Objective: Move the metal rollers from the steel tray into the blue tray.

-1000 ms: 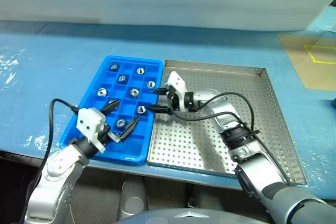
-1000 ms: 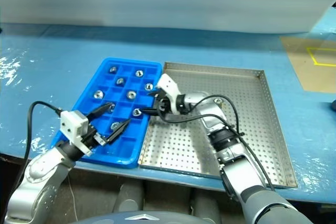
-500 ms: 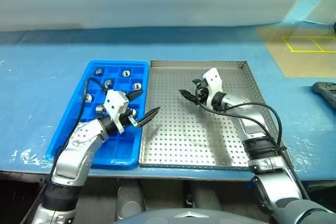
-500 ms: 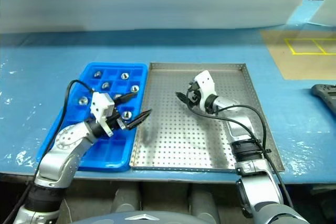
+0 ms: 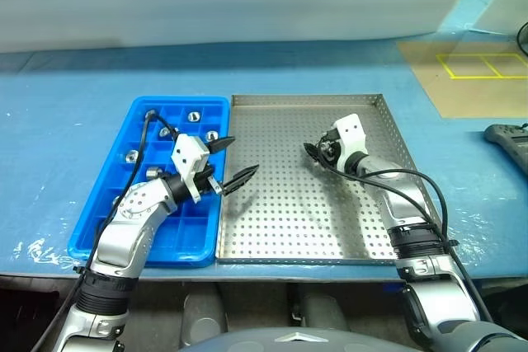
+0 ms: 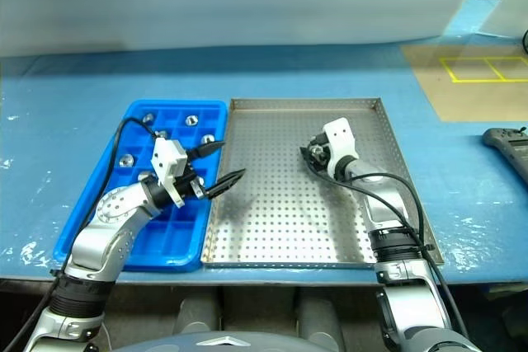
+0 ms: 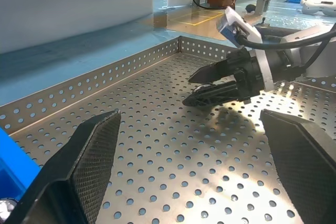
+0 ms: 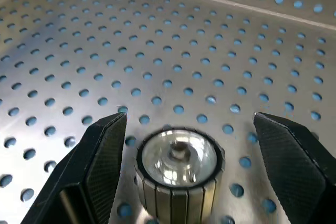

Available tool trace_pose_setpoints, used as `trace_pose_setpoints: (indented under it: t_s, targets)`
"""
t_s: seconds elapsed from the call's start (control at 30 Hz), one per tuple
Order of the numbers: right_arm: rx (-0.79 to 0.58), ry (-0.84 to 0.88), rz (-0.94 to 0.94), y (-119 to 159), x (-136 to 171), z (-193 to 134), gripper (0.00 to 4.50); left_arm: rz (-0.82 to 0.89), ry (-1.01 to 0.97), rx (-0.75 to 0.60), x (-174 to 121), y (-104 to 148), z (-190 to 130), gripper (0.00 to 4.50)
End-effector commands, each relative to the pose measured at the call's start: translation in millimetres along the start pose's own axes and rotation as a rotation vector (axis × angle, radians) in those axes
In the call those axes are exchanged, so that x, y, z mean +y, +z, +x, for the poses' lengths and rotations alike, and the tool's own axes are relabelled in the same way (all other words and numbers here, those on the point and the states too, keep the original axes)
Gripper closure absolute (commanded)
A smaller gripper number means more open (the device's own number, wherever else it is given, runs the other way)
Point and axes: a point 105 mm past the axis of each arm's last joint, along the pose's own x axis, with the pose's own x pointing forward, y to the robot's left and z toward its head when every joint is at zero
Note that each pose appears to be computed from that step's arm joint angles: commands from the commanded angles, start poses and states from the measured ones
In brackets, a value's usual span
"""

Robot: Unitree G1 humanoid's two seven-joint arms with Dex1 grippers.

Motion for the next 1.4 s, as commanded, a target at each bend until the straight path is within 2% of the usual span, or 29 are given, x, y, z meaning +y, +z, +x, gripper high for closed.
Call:
trace_pose_setpoints:
  t_s: [0.03, 0.13, 0.3, 0.37, 0.57, 0.73, 1.0, 1.4]
  targets:
    - [0.002, 0.042, 0.011, 1, 5, -3, 0.59, 0.025, -0.014, -0.026, 0, 7, 1, 0.0]
    - [0.001, 0.05, 0.021, 2, 7, -2, 1.15, 0.024, -0.012, -0.024, 0, 5, 0, 0.0]
    - [-0.024, 0.064, 0.014, 8, 9, 0, 2.84, 0.023, -0.007, -0.023, 0, 3, -2, 0.0]
    - [-0.036, 0.073, -0.014, 11, 11, 1, 2.87, 0.023, -0.001, -0.024, 1, 3, -3, 0.0]
    - [-0.25, 0.393, -0.045, 58, 80, -3, 2.87, 0.022, 0.085, -0.035, 7, 7, -18, 0.0]
    - [-0.252, 0.659, -0.085, 66, 126, -9, 2.87, 0.026, 0.235, -0.05, 14, 11, -42, 0.0]
    - [-0.228, 0.886, -0.141, 70, 153, -20, 2.87, 0.041, 0.488, -0.118, 33, 26, -79, 0.0]
    - [-0.211, 1.127, -0.237, 77, 192, -31, 2.87, 0.016, 0.446, 0.073, -12, 7, -131, 0.0]
